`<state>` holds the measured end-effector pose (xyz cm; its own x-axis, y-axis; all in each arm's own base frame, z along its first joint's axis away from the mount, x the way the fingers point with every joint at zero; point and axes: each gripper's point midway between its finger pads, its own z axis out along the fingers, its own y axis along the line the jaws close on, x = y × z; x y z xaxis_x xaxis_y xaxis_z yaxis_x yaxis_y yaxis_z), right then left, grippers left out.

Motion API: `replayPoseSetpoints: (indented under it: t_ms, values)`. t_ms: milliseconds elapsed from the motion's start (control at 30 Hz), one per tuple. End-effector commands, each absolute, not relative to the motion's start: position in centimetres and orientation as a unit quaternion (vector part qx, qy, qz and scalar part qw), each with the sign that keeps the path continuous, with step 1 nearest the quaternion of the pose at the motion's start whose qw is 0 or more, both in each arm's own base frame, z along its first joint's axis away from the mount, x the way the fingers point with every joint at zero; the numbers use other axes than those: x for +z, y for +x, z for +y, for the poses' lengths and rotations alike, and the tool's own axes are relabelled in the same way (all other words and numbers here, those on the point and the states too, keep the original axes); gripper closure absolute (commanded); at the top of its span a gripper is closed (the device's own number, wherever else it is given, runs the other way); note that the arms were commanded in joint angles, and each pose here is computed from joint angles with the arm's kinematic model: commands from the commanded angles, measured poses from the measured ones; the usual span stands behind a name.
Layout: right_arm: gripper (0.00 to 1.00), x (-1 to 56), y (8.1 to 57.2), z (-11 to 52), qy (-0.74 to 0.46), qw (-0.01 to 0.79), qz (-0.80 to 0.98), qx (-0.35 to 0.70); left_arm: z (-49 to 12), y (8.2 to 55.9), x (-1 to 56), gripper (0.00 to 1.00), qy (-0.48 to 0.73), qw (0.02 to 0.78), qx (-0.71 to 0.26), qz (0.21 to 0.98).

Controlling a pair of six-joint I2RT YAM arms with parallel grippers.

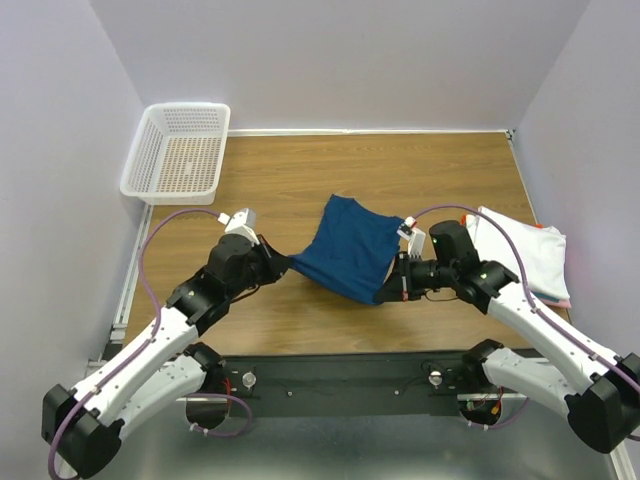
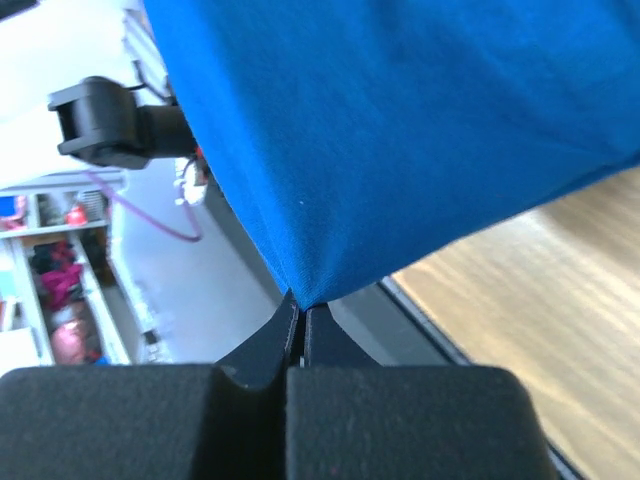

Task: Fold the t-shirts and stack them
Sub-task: Fold the tshirt

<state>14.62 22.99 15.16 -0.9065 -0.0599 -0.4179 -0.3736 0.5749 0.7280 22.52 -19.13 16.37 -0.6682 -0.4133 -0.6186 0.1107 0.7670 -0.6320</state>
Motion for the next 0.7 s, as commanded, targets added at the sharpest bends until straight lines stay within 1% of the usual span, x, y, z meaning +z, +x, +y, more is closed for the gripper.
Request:
replayPoseSetpoints:
  t_ms: [0, 167, 333, 500, 667]
  values:
    - [0.99, 17.1, 12.6, 23.2, -0.123, 0.13, 0.865, 0.469, -16.8, 23.1, 19.4, 1.0, -0.121, 0.439, -0.295, 0.84]
    - [0.99, 18.7, 12.5, 23.6, -0.126, 0.128, 0.856, 0.484, -15.9, 23.7, 21.6, 1.0, -0.131, 0.464, -0.282, 0.83]
    - [0.99, 19.9, 13.0, 23.7, -0.126, 0.143, 0.853, 0.486, -15.7, 24.7, 22.0, 1.0, -0.136, 0.478, -0.269, 0.825]
    - [0.99, 19.3, 14.4, 23.7, -0.116, 0.153, 0.864, 0.465, -16.1, 26.4, 22.9, 1.0, -0.144, 0.494, -0.261, 0.817]
    - [0.99, 19.0, 16.5, 23.6, -0.106, 0.18, 0.877, 0.432, -16.6, 28.2, 23.0, 1.0, -0.148, 0.496, -0.249, 0.819]
